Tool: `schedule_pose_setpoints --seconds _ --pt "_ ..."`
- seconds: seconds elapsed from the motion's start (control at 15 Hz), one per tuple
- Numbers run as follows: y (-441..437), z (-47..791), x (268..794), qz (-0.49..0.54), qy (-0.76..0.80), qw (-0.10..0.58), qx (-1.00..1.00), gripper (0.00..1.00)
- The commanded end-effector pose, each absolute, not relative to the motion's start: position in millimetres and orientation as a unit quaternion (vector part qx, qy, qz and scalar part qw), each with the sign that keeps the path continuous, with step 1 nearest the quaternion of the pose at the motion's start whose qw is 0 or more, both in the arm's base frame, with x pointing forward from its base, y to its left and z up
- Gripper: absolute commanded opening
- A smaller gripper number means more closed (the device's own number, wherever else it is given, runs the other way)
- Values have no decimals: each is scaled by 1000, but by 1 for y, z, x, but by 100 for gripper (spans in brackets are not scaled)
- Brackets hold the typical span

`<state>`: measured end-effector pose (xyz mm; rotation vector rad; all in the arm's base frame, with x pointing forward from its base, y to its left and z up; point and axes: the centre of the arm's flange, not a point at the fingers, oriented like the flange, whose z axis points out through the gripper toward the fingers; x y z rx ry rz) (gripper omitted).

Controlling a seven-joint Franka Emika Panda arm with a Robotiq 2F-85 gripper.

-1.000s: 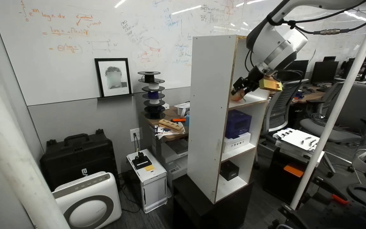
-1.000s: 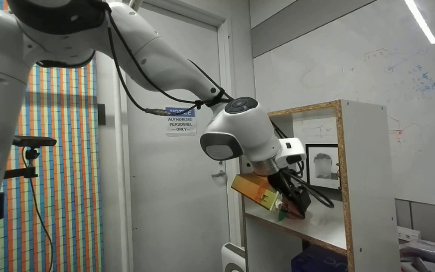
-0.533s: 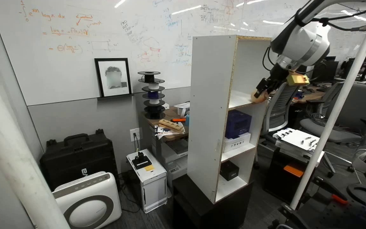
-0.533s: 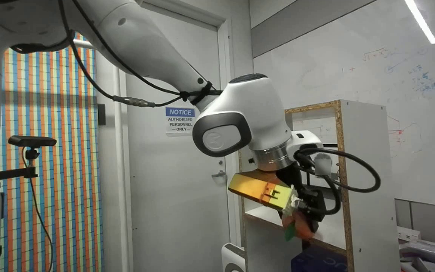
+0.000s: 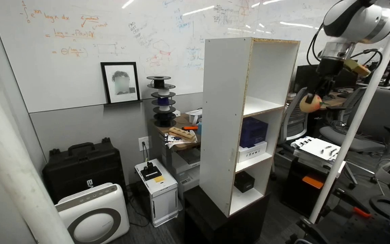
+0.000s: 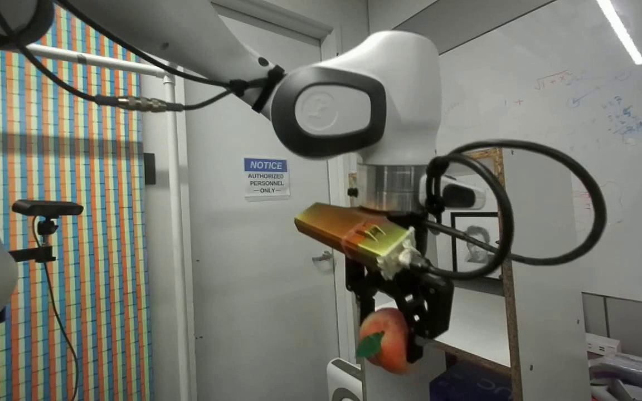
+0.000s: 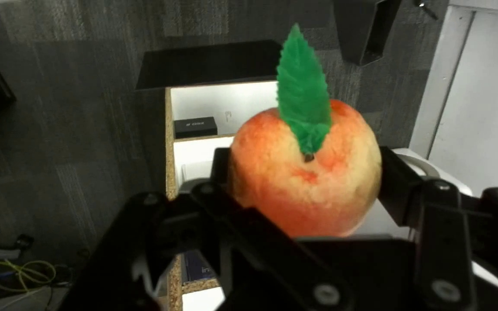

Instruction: Put the pear on top of the cabinet

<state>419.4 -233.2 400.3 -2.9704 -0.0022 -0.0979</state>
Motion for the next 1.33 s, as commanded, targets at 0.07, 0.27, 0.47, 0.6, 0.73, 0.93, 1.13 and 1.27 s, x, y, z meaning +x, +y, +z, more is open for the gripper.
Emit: schedule_pose_setpoints --seconds 0.07,0.27,0.47,0.6,0.73,0.93,1.13,1.27 --pt "-229 516 405 -57 68 178 -980 53" --pt "-224 594 409 -110 120 219 -962 53" --pt "-214 667 435 -180 168 254 -935 53" --pt "-201 706 461 -226 201 270 -914 53" --pt "-186 734 494 -274 231 274 -892 53" --pt "-164 741 552 -293 257 230 -892 53" --pt "-147 700 598 -258 275 170 -910 53" --pt "-142 668 618 -216 282 131 -926 53"
